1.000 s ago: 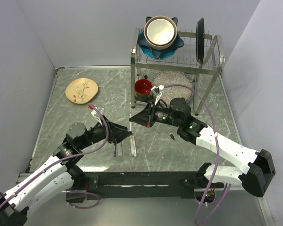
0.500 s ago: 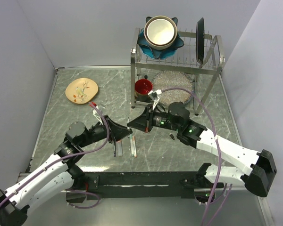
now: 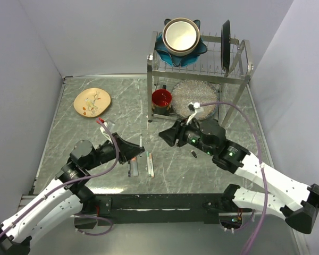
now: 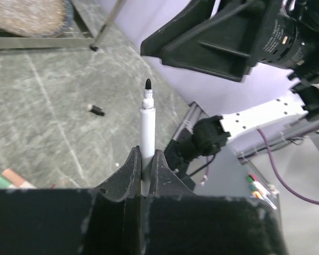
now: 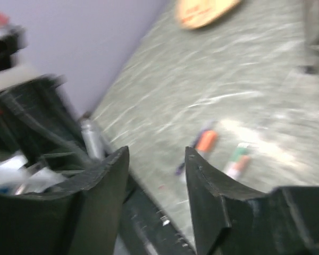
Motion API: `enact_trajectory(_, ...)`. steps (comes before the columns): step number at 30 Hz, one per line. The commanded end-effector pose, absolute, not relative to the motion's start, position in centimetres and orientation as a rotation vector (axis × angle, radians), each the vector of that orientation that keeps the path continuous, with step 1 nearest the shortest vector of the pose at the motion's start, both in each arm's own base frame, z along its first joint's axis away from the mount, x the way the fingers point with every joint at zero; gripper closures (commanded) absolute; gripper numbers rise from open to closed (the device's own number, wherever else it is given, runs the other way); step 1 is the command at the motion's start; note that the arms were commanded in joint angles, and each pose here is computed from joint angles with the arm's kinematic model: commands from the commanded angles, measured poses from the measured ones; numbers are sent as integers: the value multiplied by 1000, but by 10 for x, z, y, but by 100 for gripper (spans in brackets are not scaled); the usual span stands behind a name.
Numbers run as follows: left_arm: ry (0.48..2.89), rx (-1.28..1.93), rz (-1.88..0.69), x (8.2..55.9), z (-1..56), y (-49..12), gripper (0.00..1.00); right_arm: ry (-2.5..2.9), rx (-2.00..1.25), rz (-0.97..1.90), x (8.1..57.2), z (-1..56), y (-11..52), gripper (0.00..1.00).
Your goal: Insert the pens into the pen caps
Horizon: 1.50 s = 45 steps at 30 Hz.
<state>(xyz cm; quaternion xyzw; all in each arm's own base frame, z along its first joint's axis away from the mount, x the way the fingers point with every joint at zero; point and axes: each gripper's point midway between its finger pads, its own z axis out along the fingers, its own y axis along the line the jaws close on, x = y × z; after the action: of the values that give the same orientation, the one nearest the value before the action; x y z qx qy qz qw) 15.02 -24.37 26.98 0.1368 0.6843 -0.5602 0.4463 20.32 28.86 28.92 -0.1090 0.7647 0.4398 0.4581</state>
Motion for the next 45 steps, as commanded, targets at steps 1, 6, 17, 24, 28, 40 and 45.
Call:
enact_trajectory(1, 1655, 316, -1275, 158, 288, -229, 99, 2020, -75, 507, 249, 242, 213, 42)
enact_trajectory(6, 1652, 276, -1200, 160, 291, -216, 99, 2295, -165, 53, 265, 166, 160, 45)
enact_trajectory(17, 1660, 288, -1161, 160, 287, -211, 99, 2667, -303, 114, 268, 61, 147, 53)
enact_trajectory(24, 1662, 271, -1157, 160, 285, -209, 99, 2781, -267, 192, 260, 40, 147, 60)
enact_trajectory(28, 1648, 260, -1151, 161, 288, -207, 99, 2860, -260, 153, 256, 24, 144, 60)
enact_trajectory(40, 1646, 261, -1141, 161, 289, -206, 99, 2868, -229, 136, 257, 24, 139, 61)
enact_trajectory(45, 1644, 265, -1143, 161, 290, -206, 99, 2937, -223, 78, 249, 15, 133, 72)
